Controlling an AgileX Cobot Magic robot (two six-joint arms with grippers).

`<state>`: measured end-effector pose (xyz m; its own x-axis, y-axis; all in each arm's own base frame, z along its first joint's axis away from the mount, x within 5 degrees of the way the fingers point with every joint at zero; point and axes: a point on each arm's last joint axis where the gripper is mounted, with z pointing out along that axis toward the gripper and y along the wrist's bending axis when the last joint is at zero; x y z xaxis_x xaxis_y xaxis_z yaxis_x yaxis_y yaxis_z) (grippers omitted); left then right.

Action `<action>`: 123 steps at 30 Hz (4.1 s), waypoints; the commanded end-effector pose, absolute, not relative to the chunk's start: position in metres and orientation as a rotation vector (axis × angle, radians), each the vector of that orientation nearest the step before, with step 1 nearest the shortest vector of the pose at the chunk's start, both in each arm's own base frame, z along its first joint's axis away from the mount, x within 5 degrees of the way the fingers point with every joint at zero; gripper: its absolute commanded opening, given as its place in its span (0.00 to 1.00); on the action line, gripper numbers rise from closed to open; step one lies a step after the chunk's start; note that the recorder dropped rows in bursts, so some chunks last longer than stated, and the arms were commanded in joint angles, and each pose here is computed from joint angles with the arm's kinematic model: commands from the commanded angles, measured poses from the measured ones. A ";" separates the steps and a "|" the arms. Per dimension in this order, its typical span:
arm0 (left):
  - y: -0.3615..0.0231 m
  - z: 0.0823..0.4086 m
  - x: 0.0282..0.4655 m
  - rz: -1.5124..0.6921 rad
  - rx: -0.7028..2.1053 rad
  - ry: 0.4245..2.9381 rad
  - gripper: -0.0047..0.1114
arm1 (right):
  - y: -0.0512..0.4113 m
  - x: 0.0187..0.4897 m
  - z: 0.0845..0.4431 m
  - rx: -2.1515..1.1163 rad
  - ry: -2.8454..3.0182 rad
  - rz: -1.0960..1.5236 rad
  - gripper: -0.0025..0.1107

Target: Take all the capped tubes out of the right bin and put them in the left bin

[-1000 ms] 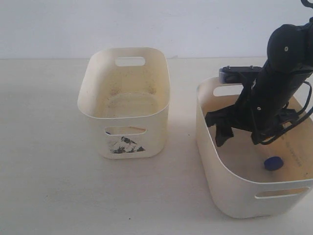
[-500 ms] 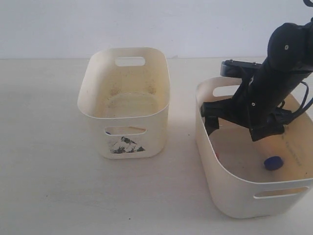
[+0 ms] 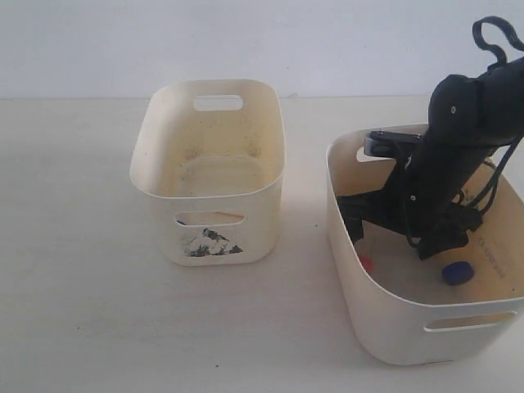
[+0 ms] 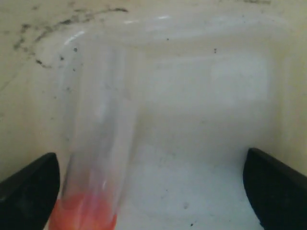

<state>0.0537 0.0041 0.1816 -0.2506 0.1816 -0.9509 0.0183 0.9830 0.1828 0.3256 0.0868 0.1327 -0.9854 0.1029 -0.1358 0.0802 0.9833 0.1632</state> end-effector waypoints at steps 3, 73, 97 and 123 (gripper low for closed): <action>0.004 0.183 0.054 0.144 0.137 1.813 0.08 | 0.087 0.325 0.116 0.149 3.047 0.227 0.88; 0.004 0.183 0.054 0.144 0.137 1.813 0.08 | 0.213 0.353 0.285 -0.434 2.002 0.598 0.03; 0.004 0.183 0.054 0.144 0.137 1.813 0.08 | 0.103 0.270 0.330 -0.177 2.640 -0.407 0.02; 0.004 0.183 0.054 0.144 0.137 1.813 0.08 | 0.080 0.256 0.250 0.001 2.967 0.018 0.02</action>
<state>0.0537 0.0041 0.1816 -0.2506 0.1816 -0.9509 0.0183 0.9830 0.1828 0.2540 0.0777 0.2543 -0.9901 -0.0238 -0.1384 -0.0179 0.9989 -0.0434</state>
